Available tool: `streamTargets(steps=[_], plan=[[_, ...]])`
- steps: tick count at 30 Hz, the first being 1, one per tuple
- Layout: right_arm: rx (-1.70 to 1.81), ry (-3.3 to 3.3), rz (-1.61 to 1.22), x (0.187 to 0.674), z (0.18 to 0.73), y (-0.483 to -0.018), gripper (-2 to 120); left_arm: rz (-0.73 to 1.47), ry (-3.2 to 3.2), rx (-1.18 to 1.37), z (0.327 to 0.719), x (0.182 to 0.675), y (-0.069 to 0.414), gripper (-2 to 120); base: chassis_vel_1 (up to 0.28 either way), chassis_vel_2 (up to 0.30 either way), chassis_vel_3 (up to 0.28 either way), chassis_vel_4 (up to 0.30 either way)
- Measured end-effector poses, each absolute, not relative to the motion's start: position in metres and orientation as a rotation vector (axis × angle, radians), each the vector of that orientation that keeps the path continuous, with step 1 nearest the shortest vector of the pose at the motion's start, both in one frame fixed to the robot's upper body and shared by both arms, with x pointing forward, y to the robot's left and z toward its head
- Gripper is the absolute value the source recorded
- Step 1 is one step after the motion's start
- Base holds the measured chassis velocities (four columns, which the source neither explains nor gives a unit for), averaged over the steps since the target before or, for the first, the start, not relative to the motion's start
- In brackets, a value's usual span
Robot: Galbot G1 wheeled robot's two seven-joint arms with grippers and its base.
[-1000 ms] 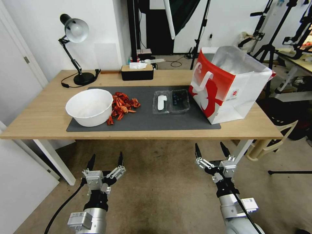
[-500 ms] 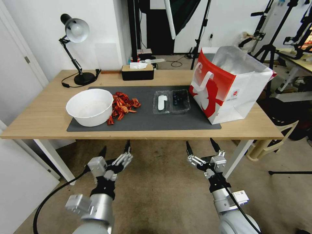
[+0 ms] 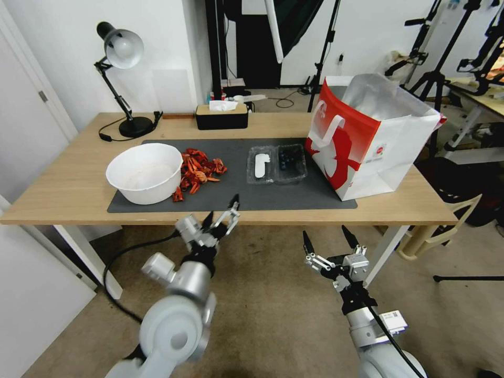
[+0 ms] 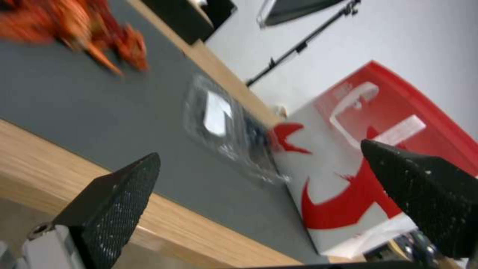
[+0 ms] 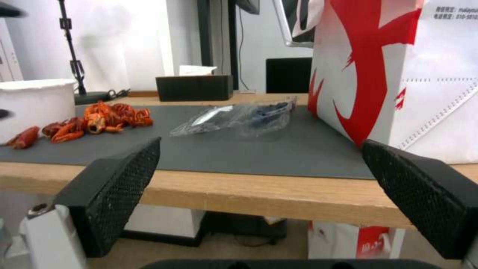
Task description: Close the takeout container lid, then place the container into the takeout bag.
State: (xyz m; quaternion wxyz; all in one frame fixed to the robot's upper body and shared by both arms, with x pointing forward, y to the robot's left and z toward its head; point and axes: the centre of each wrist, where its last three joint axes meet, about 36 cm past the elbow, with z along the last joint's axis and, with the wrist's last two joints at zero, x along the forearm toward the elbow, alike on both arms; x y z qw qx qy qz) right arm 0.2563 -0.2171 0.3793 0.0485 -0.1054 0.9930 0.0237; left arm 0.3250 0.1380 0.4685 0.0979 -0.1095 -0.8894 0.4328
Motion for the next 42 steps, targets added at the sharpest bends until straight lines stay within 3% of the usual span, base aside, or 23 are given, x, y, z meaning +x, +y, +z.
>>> streamTargets(steps=[14, 26, 42], plan=[[-0.306, 3.044, 0.068, 0.25, 0.377, -0.215, 100, 1.322, -2.496, -0.416, 0.488, 0.392, 0.096, 100, 0.0, 0.0, 0.0, 0.0], [-0.288, 3.049, 0.064, 0.251, 0.372, -0.213, 100, 1.228, -2.364, -0.595, 0.503, 0.448, 0.081, 100, 0.0, 0.0, 0.0, 0.0], [-0.263, 3.05, 0.063, 0.256, 0.361, -0.209, 100, 1.259, -2.349, -0.408, 0.489, 0.493, 0.043, 100, 0.0, 0.0, 0.0, 0.0]])
